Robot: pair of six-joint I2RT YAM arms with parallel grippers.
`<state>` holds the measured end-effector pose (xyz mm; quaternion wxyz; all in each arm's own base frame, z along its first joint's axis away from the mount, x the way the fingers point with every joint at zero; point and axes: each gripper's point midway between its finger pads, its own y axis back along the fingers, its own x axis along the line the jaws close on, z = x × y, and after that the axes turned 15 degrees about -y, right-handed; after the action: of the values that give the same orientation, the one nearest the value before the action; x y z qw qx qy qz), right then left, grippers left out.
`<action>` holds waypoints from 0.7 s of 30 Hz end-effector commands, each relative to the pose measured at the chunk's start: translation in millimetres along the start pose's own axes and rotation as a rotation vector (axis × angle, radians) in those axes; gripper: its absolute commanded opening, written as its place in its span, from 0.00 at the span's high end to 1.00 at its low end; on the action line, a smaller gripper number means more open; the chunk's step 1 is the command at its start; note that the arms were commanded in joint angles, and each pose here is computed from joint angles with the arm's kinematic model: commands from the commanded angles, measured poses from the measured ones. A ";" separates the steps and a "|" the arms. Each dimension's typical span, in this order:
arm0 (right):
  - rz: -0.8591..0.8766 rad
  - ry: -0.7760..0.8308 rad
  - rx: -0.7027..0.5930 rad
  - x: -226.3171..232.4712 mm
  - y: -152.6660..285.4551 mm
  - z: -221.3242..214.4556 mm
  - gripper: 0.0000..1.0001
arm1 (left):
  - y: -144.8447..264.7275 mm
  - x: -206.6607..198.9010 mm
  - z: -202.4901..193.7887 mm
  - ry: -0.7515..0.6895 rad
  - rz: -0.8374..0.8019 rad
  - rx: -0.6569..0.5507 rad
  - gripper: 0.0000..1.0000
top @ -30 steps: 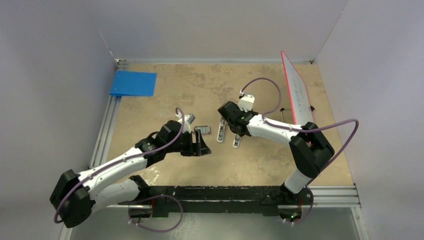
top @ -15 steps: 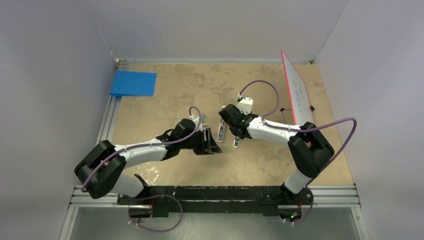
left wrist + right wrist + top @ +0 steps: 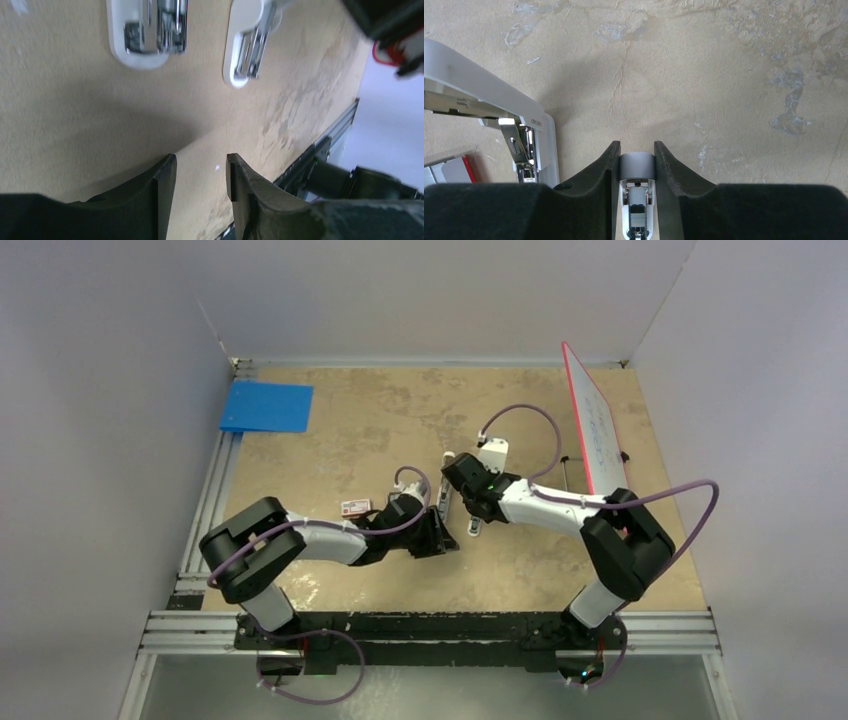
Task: Load the staples into the stapler
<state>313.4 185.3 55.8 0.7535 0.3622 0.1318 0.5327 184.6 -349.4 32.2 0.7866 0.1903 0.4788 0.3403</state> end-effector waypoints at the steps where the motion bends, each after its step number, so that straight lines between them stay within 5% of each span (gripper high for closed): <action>1: 0.029 -0.016 -0.056 0.3 9.3 18.7 0.74 | -12.5 -18.4 43.3 0.072 -0.010 -0.169 0.59; 8: 0.077 -0.031 -0.051 7.9 14.9 21.2 0.76 | -34.2 -20.0 50.0 0.106 0.000 -0.171 0.79; 21: 0.138 -0.022 0.026 11.2 20.4 -0.9 0.78 | -50.4 -11.6 37.3 0.101 -0.011 -0.140 0.82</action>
<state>304.3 189.7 57.6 0.7283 0.3782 0.1242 0.5578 229.3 -383.4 25.6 0.7724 0.1246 0.4901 0.3842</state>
